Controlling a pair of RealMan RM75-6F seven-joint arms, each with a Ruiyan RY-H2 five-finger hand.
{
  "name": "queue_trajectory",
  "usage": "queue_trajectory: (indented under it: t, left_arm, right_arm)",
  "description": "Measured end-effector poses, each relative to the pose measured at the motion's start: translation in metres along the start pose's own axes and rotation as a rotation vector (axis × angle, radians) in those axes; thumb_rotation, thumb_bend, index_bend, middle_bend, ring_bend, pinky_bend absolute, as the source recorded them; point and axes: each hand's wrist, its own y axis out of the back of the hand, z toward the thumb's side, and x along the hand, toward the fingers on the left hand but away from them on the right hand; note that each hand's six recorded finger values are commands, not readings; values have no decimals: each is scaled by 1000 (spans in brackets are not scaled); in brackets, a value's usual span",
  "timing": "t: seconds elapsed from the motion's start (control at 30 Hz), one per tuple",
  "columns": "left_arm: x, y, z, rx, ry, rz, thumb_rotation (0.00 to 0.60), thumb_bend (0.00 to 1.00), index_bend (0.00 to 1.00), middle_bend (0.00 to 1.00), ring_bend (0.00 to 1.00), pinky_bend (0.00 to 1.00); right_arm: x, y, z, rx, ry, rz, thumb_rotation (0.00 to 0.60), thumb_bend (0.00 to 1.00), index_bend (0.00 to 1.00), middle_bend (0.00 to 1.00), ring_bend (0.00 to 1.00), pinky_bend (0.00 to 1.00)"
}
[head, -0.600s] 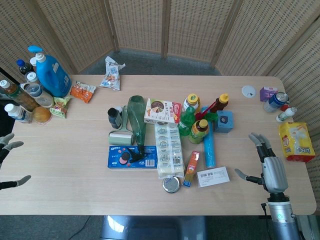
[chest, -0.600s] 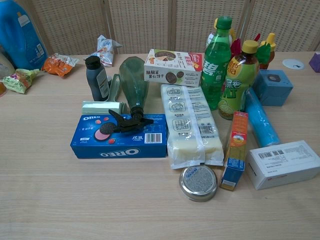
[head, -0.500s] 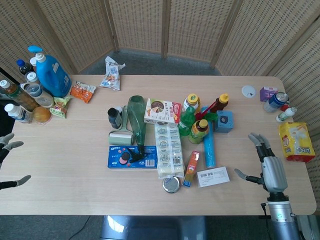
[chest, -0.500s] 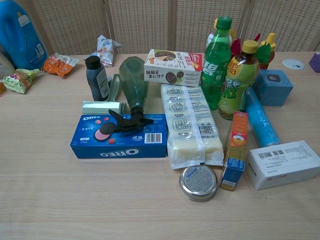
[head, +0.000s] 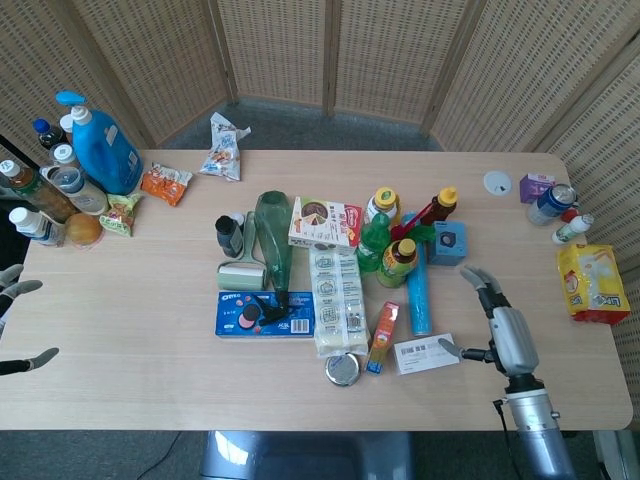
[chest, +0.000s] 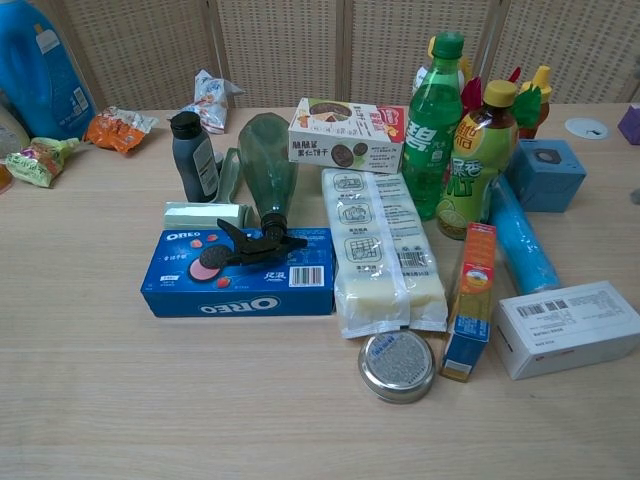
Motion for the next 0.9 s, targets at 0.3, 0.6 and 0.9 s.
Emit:
queue_trajectory:
  t: [0.3,0.6,0.9]
  left_arm:
    - [3,0,0,-7,-6,8,600,0,217,0,0,0]
    - [6,-3,-2,-3,6,-2,600,0,217,0,0,0]
    - [6,-6,-2,0,7,-9,600,0,217,0,0,0]
  right_arm:
    - [-44,-36,4,-82,-60,75,600,0,0,0,0,194]
    - [-64,-64,-10,-125,-142,126,600,0,0,0,0,194]
    - [-73,-86,-11,-158,-173,164,600,0,0,0,0,194]
